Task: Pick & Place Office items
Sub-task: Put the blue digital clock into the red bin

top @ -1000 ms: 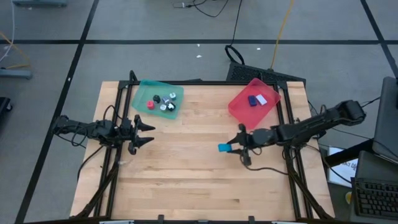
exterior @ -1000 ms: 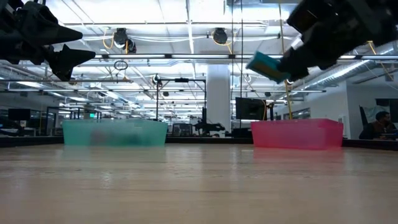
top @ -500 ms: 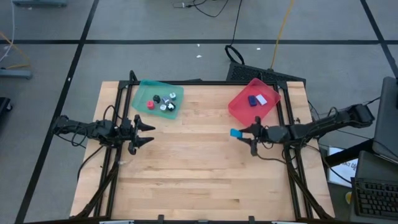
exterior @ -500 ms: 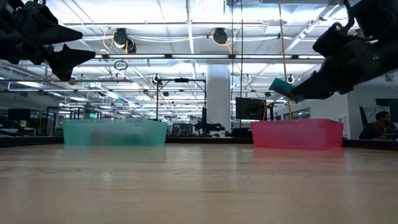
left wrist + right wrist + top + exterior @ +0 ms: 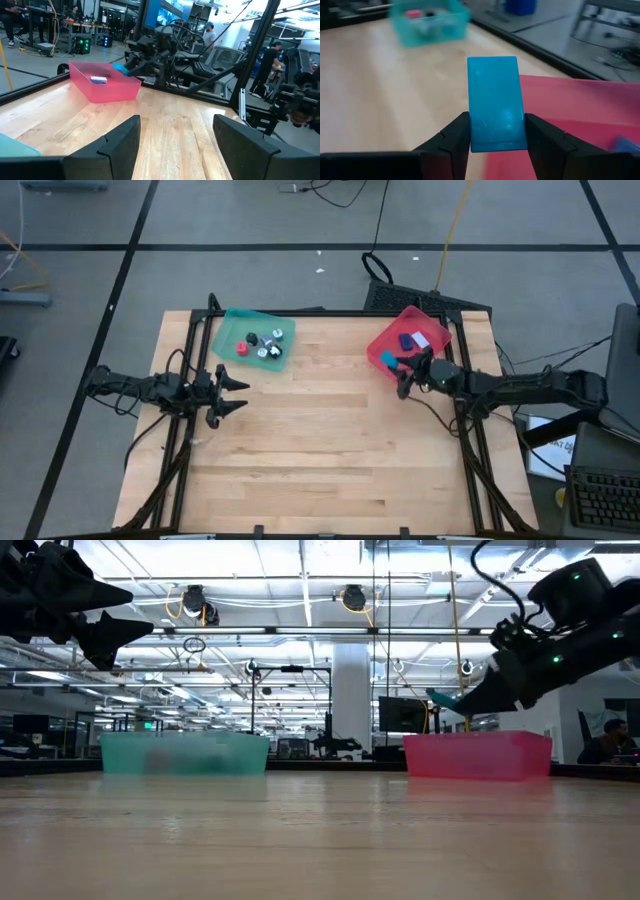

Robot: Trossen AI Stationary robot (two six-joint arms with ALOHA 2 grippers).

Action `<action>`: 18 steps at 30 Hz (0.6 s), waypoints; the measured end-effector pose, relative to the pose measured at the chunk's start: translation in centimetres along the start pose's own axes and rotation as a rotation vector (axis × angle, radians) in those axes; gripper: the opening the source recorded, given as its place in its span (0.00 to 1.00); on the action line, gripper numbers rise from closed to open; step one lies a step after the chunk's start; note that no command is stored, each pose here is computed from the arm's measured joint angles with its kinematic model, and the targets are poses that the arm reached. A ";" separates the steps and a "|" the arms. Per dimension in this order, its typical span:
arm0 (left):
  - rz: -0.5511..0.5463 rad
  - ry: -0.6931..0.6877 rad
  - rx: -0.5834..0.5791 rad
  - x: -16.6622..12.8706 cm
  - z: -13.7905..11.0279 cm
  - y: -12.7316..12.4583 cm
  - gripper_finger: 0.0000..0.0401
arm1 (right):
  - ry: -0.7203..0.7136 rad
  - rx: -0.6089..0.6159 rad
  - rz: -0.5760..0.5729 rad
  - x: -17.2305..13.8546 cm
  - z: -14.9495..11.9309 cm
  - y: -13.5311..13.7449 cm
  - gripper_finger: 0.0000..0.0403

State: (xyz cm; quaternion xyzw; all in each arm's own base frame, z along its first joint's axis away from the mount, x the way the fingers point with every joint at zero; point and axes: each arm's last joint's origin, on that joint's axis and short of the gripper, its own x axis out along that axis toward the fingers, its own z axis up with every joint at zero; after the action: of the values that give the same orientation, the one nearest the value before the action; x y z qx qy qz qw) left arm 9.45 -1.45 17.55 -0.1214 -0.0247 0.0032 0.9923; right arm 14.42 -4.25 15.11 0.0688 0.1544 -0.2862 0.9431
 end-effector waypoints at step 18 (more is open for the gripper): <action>0.000 0.000 0.000 0.0 0.0 0.0 0.63 | 0.114 0.148 -0.189 0.5 -0.9 -3.4 0.40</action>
State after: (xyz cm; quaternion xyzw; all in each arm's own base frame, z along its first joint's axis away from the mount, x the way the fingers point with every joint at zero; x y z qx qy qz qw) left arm 9.45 -1.45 17.55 -0.1214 -0.0248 0.0033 0.9923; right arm 12.69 -7.17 13.98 0.1396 0.1920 -0.3800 0.8940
